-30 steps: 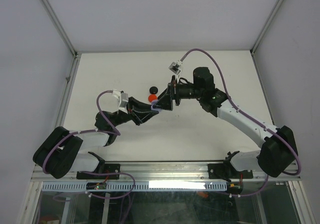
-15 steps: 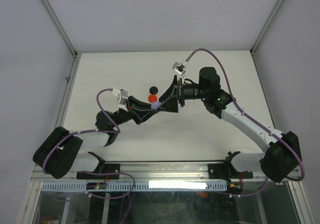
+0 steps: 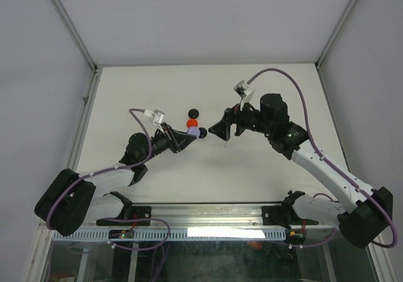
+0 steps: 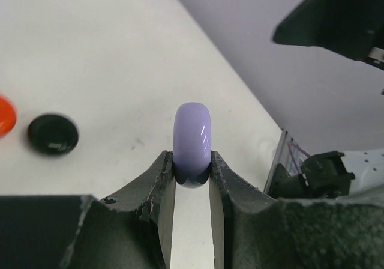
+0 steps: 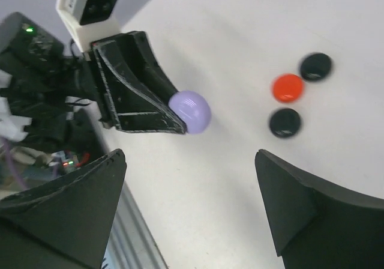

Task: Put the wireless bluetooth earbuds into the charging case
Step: Place the charging case at the center of the board.

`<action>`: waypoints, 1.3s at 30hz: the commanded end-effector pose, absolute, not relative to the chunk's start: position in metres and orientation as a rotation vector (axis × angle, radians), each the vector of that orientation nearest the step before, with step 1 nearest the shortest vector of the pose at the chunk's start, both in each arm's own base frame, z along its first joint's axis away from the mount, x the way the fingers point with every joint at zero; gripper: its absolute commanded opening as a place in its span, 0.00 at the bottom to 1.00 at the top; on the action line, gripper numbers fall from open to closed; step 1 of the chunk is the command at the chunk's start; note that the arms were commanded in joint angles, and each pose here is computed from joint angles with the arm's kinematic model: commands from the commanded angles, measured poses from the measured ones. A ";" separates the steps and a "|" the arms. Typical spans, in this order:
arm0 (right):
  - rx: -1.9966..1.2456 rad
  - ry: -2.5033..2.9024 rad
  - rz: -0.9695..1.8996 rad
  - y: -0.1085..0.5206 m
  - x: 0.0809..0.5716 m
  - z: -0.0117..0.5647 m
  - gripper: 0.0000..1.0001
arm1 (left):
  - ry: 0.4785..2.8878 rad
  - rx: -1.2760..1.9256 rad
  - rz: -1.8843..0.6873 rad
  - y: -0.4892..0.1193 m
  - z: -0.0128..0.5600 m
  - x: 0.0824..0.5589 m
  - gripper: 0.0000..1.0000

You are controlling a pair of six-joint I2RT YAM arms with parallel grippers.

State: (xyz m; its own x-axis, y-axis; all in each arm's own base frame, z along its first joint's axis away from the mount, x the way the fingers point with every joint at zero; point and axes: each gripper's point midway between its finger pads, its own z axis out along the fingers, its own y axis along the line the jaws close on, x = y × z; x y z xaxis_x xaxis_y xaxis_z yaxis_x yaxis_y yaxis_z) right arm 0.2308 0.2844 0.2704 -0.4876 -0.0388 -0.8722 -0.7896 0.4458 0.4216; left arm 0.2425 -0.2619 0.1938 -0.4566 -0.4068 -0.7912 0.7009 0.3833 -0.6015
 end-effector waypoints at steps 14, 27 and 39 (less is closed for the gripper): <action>-0.399 1.872 0.560 0.192 0.261 0.247 0.93 | 2.212 -0.203 -1.010 -0.252 0.070 0.314 0.10; -0.397 1.876 0.538 0.187 0.259 0.244 0.93 | 2.298 -0.210 -0.966 -0.252 0.049 0.333 0.43; -0.290 1.910 0.434 0.164 0.261 0.245 0.95 | 2.325 -0.228 -0.790 -0.223 0.060 0.322 0.83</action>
State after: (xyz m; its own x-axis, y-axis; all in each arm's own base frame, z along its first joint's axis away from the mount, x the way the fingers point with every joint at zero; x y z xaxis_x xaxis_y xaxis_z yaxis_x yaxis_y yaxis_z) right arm 0.2562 0.1794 0.2256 -0.4138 -0.0379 -0.9096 -0.4659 0.8672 0.1758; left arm 0.3240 -0.2443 0.0494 -0.7937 -0.3592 -0.4908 0.0694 0.7482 -0.6598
